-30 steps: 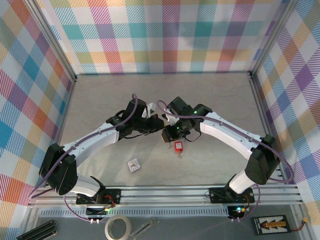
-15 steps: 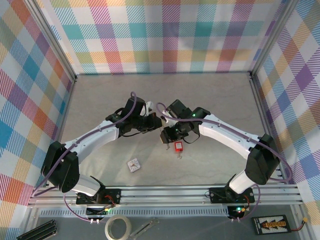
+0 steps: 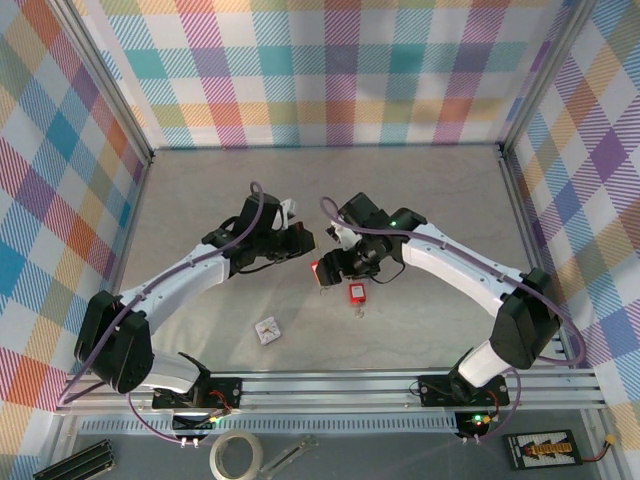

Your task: Unlock with the key

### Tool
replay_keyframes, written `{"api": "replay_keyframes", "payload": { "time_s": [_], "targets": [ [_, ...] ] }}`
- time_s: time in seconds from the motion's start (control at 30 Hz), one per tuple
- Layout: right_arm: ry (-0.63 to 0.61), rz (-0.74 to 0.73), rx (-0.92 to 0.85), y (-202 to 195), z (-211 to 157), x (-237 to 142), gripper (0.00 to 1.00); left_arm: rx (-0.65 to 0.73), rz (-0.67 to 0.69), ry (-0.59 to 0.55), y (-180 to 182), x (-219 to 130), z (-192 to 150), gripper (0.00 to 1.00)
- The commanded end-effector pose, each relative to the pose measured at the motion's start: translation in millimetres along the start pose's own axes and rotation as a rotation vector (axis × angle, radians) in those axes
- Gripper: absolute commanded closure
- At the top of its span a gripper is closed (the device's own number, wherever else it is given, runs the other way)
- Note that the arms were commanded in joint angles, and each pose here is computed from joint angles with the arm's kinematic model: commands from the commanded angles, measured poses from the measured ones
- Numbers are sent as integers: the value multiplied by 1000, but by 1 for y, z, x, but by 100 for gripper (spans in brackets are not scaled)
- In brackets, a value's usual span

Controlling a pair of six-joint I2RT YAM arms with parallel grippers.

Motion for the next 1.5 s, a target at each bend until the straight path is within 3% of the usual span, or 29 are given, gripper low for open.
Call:
{"api": "replay_keyframes", "payload": {
  "time_s": [0.0,0.4,0.67,1.03,1.23,1.47],
  "targets": [
    [-27,42,26,3,-4,-15,28,24,-8,-22,2,-8,0,100],
    [-69,-9,95,-16,-8,-18,15,21,10,12,12,-2,-7,100],
    [-55,107,95,-18,-14,4,17,28,13,43,15,10,-9,100],
    [-39,64,113,-26,-15,18,22,50,0,69,14,25,-15,100],
    [-31,30,127,-30,-17,20,23,72,95,95,20,27,-17,100],
    [-24,-15,135,-33,-19,17,23,116,347,146,30,7,-21,100]
  ]
}}
Point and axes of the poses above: each hand's point on the last joint's axis, 136 mm out from that joint toward the fingers, its own x axis out along the fingers, its own y axis along the line the jaws close on, z = x × y, the point moved 9 cm from there along -x, back along the fingers, and after that the axes turned 6 degrees about -x, right-handed, at the moved point
